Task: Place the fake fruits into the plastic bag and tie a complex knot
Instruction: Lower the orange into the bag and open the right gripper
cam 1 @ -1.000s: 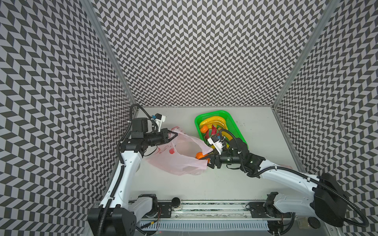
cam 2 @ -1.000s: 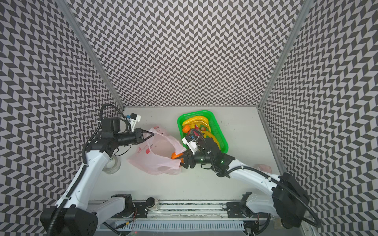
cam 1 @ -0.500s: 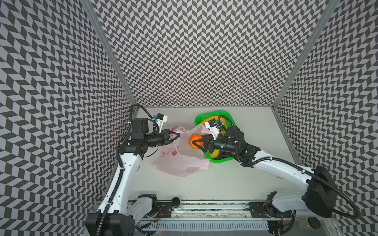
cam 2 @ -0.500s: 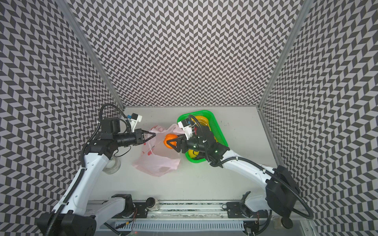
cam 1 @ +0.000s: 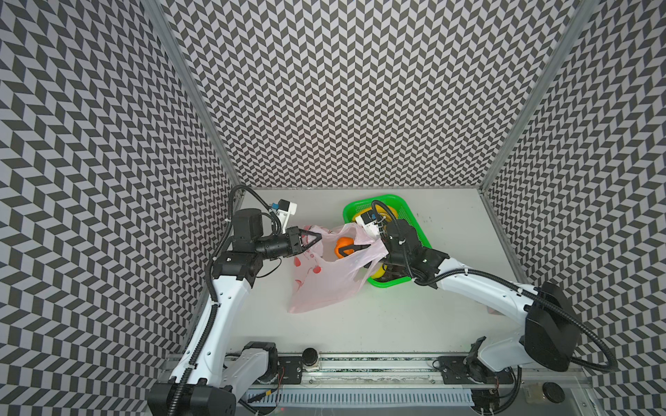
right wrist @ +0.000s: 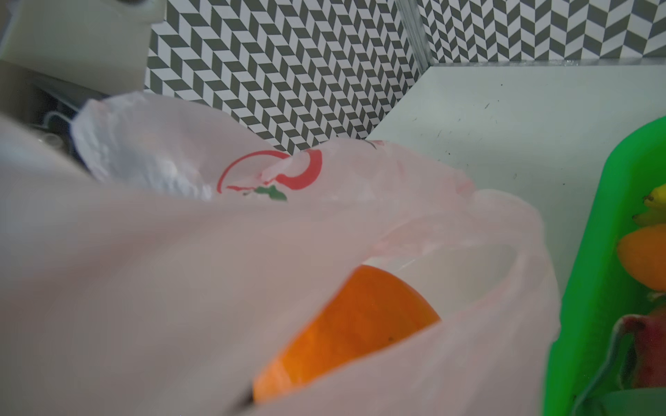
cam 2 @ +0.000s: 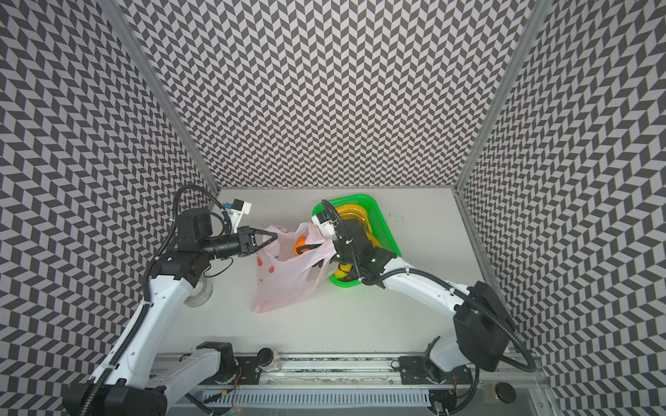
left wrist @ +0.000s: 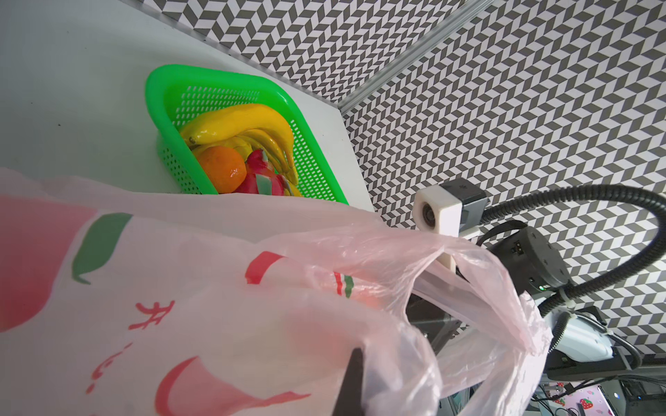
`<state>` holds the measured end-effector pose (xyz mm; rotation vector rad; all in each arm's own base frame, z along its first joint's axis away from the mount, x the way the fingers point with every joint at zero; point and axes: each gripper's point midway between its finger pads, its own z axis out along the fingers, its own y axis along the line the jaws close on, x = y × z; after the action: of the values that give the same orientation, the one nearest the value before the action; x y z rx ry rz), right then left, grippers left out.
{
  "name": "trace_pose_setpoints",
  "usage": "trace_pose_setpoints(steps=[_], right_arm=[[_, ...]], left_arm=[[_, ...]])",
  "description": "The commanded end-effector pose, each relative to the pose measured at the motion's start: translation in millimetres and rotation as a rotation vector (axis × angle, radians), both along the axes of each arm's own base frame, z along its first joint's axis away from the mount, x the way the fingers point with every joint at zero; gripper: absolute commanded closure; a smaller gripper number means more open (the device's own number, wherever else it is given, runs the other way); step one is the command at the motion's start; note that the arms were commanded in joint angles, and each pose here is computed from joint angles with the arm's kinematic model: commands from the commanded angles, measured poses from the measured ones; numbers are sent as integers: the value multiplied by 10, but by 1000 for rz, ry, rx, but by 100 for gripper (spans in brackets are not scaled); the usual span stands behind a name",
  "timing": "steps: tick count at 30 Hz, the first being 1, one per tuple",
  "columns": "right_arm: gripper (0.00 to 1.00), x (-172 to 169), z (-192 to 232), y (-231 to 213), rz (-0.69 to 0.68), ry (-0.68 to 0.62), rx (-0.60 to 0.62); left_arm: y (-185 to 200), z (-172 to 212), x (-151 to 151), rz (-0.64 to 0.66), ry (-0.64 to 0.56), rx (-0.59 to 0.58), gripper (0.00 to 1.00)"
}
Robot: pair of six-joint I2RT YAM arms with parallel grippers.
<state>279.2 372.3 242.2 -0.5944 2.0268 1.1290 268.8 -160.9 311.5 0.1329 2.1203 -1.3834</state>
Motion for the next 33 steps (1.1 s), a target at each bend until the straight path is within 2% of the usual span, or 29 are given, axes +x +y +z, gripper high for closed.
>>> trace_pose_setpoints(steps=[1, 9, 26, 33], right_arm=[[30, 107, 197, -15, -34, -66, 9], [19, 125, 199, -92, -54, -72, -13], [18, 97, 214, -230, -60, -72, -6], [6, -1, 130, -427, -18, -62, -3]], left_arm=[[-13, 51, 8, -5, -30, -9, 100], [-10, 31, 30, -3, -27, 2, 100], [18, -48, 107, 27, -11, 14, 100], [-2, -119, 170, 22, 10, -3, 100]])
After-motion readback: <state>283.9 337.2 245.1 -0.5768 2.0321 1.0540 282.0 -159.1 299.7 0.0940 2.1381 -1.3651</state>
